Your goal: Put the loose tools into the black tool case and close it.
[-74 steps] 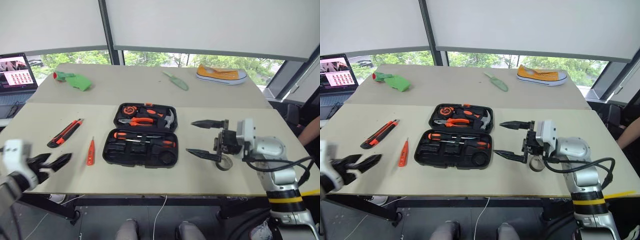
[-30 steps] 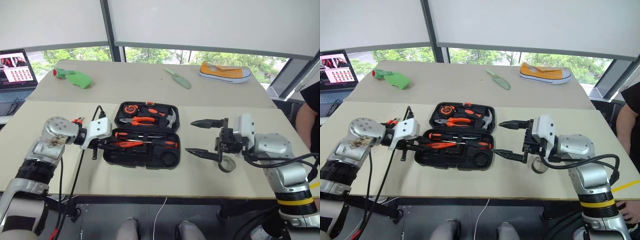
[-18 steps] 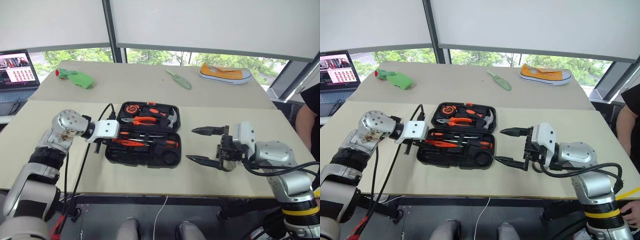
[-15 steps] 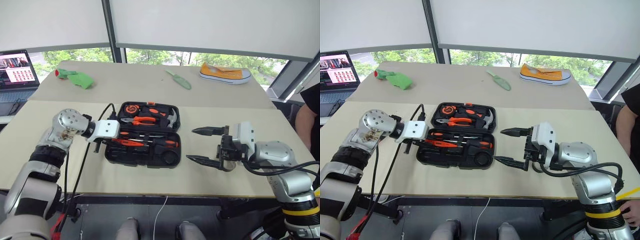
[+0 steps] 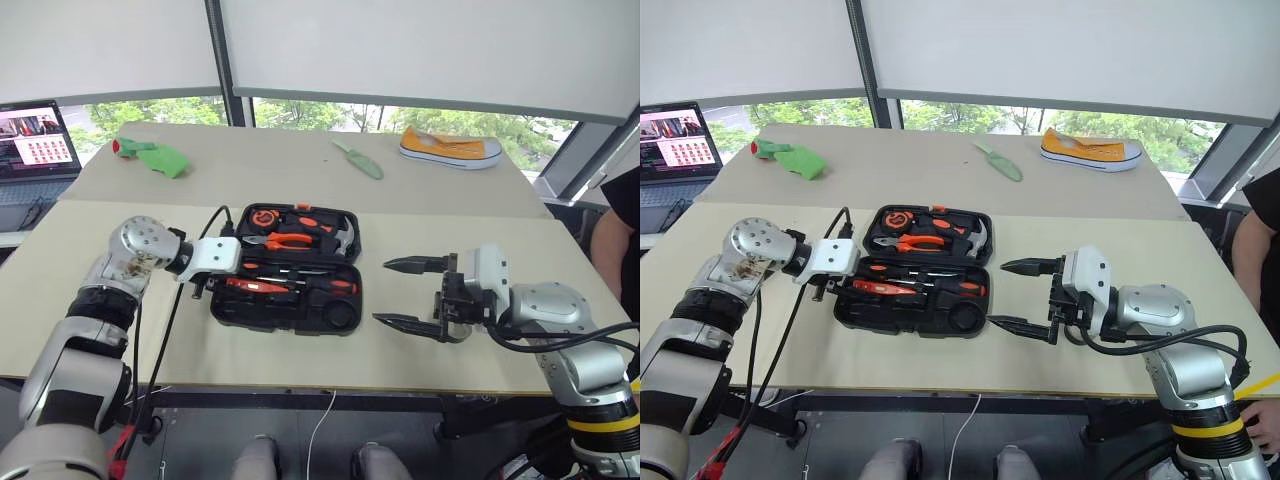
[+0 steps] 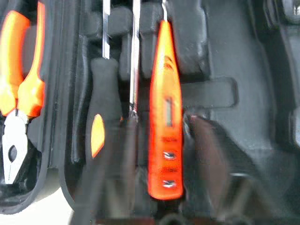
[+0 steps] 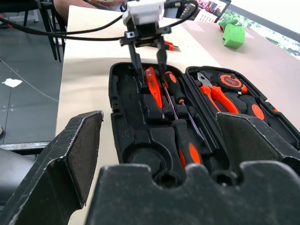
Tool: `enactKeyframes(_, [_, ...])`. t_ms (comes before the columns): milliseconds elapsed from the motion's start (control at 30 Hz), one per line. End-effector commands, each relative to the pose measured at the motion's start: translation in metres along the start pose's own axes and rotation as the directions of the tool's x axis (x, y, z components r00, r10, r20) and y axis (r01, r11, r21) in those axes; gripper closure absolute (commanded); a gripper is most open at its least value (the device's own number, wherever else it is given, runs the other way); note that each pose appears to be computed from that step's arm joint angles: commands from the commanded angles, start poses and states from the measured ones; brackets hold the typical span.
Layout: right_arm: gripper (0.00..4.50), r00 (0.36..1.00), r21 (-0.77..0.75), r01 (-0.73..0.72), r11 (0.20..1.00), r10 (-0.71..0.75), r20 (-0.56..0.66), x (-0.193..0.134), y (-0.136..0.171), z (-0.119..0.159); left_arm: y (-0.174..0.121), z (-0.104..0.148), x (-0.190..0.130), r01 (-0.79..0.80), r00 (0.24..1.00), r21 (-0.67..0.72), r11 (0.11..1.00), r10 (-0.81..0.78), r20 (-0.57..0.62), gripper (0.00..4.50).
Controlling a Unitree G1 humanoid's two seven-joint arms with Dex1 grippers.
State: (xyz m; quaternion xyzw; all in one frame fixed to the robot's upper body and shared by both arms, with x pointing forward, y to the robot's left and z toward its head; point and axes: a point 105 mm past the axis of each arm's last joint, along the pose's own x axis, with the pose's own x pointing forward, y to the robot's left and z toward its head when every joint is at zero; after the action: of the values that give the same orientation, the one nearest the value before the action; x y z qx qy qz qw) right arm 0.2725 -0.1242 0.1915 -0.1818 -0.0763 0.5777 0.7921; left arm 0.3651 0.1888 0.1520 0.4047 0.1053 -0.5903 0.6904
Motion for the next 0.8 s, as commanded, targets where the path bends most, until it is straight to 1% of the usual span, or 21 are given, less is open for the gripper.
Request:
enactKeyframes(33, [0.00, 1.000, -0.021, -0.007, 1.000, 0.007, 0.018, -0.002, 0.001, 0.009, 0.018, 0.023, -0.022, -0.101, 0.970, -0.070, 0.992, 0.114, 0.217, 1.10])
enactKeyframes(133, [0.00, 1.000, -0.017, -0.005, 1.000, 0.005, 0.016, -0.003, 0.001, 0.007, 0.016, 0.023, -0.026, -0.102, 0.956, -0.105, 0.989, 0.127, 0.265, 1.10])
enactKeyframes(167, [0.00, 1.000, -0.016, -0.004, 1.000, 0.004, 0.015, -0.003, 0.000, 0.007, 0.017, 0.022, -0.023, -0.123, 0.952, -0.104, 0.987, 0.147, 0.267, 1.36])
enactKeyframes(200, [0.00, 1.000, -0.015, -0.003, 1.000, 0.003, 0.015, -0.003, 0.000, 0.006, 0.012, 0.021, -0.019, -0.102, 0.950, -0.119, 0.988, 0.132, 0.284, 1.65])
enactKeyframes(233, [0.00, 1.000, -0.013, -0.001, 1.000, 0.001, 0.015, -0.002, 0.000, 0.006, 0.011, 0.017, -0.014, -0.116, 0.948, -0.137, 0.984, 0.150, 0.279, 1.76])
enactKeyframes(267, [0.00, 1.000, -0.011, 0.001, 1.000, 0.000, 0.015, -0.002, 0.000, 0.005, 0.008, 0.014, -0.008, -0.110, 0.948, -0.148, 0.983, 0.149, 0.283, 2.24])
enactKeyframes(333, [0.00, 1.000, -0.008, 0.005, 1.000, -0.005, 0.015, -0.003, -0.001, 0.004, 0.002, 0.010, -0.001, -0.099, 0.949, -0.156, 0.983, 0.140, 0.281, 2.87])
enactKeyframes(467, [0.00, 1.000, 0.000, 0.013, 1.000, -0.013, 0.012, -0.005, -0.001, 0.000, -0.007, 0.001, 0.012, -0.083, 0.955, -0.167, 0.982, 0.126, 0.267, 4.39])
enactKeyframes(500, [0.00, 1.000, 0.001, 0.014, 1.000, -0.014, 0.011, -0.005, -0.001, 0.000, -0.008, -0.001, 0.014, -0.088, 0.957, -0.170, 0.982, 0.131, 0.258, 4.45])
enactKeyframes(667, [0.00, 1.000, 0.012, 0.013, 1.000, -0.014, 0.010, -0.005, 0.002, -0.002, -0.006, -0.011, 0.024, -0.115, 0.966, -0.210, 0.971, 0.158, 0.203, 4.45])
enactKeyframes(800, [0.00, 1.000, 0.022, 0.013, 1.000, -0.013, 0.012, -0.004, 0.005, -0.002, -0.015, -0.017, 0.030, -0.067, 0.981, -0.203, 0.977, 0.102, 0.165, 4.45])
